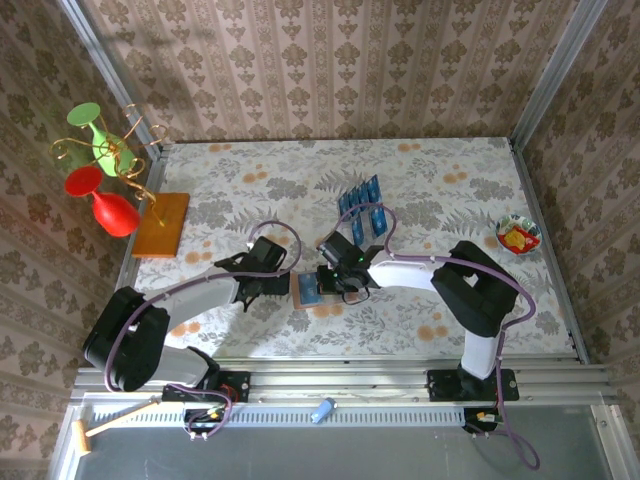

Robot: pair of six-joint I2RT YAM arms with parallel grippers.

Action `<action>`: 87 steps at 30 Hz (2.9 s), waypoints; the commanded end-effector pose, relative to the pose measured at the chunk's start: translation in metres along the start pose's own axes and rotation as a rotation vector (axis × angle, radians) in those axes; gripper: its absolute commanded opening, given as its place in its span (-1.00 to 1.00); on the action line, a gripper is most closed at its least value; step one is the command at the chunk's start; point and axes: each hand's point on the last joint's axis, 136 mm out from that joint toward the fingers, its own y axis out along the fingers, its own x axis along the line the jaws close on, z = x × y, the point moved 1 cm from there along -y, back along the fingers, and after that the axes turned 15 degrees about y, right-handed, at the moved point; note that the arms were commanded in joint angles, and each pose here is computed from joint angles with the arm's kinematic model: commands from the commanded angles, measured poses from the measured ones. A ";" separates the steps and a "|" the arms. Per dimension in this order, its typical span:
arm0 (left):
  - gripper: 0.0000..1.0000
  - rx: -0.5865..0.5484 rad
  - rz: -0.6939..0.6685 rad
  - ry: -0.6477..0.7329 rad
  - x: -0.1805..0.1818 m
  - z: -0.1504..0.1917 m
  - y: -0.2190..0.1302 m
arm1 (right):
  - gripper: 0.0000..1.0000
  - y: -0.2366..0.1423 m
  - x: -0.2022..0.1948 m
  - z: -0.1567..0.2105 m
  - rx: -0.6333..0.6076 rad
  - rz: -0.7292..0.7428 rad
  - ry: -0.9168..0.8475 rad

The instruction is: Put the credit cards into the card holder

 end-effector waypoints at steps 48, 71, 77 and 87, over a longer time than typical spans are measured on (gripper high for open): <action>1.00 -0.087 0.185 -0.017 -0.087 -0.041 -0.023 | -0.68 -0.020 -0.034 -0.042 0.003 0.008 -0.053; 1.00 -0.063 0.201 0.021 -0.101 -0.027 -0.001 | -0.76 0.004 -0.032 -0.021 0.061 -0.015 -0.011; 1.00 -0.060 0.195 0.032 -0.100 -0.022 0.001 | -0.77 0.004 -0.034 -0.022 0.056 -0.008 -0.004; 1.00 -0.044 0.160 0.085 -0.100 -0.007 0.008 | -0.77 0.004 -0.034 -0.021 0.056 -0.014 0.010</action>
